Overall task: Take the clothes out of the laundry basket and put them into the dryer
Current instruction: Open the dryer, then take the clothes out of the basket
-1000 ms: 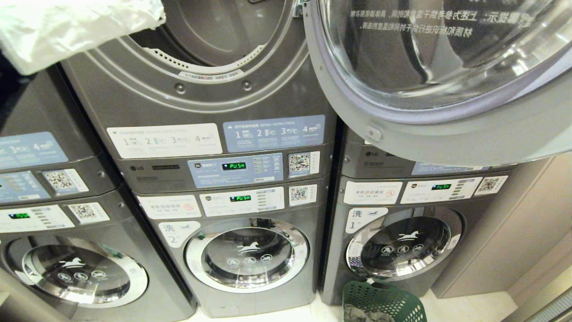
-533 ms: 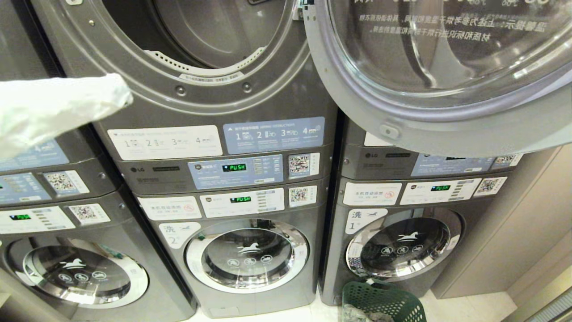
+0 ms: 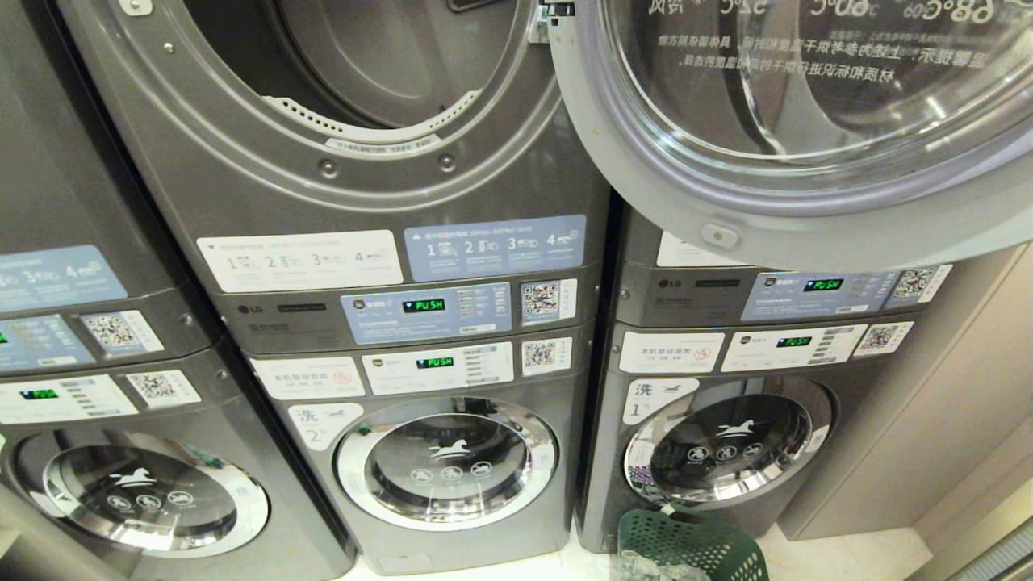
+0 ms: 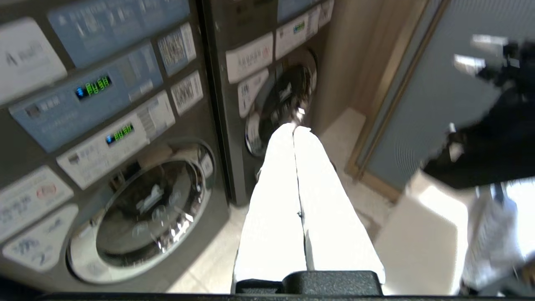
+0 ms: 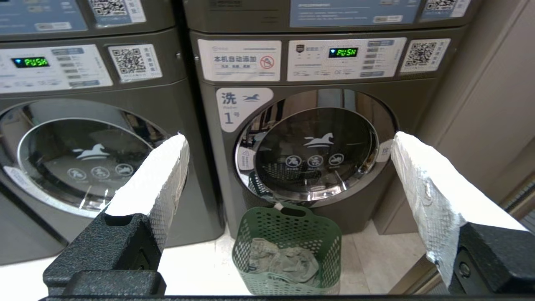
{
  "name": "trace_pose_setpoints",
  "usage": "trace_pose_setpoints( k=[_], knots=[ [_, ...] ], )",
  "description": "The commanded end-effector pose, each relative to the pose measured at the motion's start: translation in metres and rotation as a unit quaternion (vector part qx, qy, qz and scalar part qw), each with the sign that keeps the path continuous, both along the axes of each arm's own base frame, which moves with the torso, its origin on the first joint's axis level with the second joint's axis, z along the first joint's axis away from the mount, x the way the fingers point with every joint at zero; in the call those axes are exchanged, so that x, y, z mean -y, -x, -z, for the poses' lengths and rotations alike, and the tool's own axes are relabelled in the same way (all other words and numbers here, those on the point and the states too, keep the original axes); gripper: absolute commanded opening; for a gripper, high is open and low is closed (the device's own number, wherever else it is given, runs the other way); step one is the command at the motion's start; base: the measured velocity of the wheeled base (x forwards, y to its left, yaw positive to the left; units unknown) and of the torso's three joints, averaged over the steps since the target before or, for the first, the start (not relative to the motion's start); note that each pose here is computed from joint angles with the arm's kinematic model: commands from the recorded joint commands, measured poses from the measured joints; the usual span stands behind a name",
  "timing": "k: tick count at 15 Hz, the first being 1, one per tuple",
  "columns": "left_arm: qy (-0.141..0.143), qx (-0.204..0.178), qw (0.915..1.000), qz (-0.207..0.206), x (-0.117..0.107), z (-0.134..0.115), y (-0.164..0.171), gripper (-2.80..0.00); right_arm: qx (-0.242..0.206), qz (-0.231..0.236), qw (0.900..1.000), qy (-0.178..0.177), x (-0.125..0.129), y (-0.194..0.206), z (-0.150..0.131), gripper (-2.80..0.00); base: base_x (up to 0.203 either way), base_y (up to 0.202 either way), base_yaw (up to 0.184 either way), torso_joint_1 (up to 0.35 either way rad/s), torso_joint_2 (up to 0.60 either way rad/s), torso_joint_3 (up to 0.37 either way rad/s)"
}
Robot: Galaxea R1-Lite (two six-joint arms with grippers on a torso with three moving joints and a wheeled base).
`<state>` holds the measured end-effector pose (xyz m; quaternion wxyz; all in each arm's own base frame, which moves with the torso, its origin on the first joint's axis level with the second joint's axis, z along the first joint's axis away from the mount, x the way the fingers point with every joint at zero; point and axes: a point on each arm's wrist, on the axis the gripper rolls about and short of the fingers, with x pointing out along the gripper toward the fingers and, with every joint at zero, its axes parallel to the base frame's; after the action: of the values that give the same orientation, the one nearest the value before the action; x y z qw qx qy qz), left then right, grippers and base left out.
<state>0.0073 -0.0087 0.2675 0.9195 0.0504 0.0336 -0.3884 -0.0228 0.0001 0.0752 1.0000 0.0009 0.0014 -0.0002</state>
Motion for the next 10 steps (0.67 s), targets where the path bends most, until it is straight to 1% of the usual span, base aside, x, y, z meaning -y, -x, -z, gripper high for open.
trace_pose_setpoints(
  k=[1, 2, 3, 5, 8, 10],
  knots=[
    [-0.001, -0.002, 1.0, 0.005, -0.02, 0.017, 0.023, -2.8, 0.0, 0.0, 1.0, 0.0, 0.0, 0.0, 0.0, 0.0, 0.0, 0.0, 0.0, 0.0, 0.03, 0.005],
    [-0.009, -0.014, 0.9997, 0.016, -0.023, 0.025, 0.027, -2.8, 0.0, 0.0, 1.0, 0.0, 0.0, 0.0, 0.0, 0.0, 0.0, 0.0, 0.0, 0.0, 0.0, 0.0],
    [-0.012, -0.02, 0.9994, 0.027, -0.024, 0.03, 0.029, -2.8, 0.0, 0.0, 1.0, 0.0, 0.0, 0.0, 0.0, 0.0, 0.0, 0.0, 0.0, 0.0, 0.0, 0.0],
    [-0.015, -0.025, 0.9989, 0.036, -0.024, 0.037, 0.029, -2.8, 0.0, 0.0, 1.0, 0.0, 0.0, 0.0, 0.0, 0.0, 0.0, 0.0, 0.0, 0.0, 0.0, 0.0],
    [-0.021, -0.033, 0.9986, 0.034, -0.022, 0.039, 0.027, -2.8, 0.0, 0.0, 1.0, 0.0, 0.0, 0.0, 0.0, 0.0, 0.0, 0.0, 0.0, 0.0, 0.0, 0.0],
    [-0.03, -0.049, 0.9979, 0.03, -0.017, 0.04, 0.022, -2.8, 0.0, 0.0, 1.0, 0.0, 0.0, 0.0, 0.0, 0.0, 0.0, 0.0, 0.0, 0.0, 0.0, 0.0]
  ],
)
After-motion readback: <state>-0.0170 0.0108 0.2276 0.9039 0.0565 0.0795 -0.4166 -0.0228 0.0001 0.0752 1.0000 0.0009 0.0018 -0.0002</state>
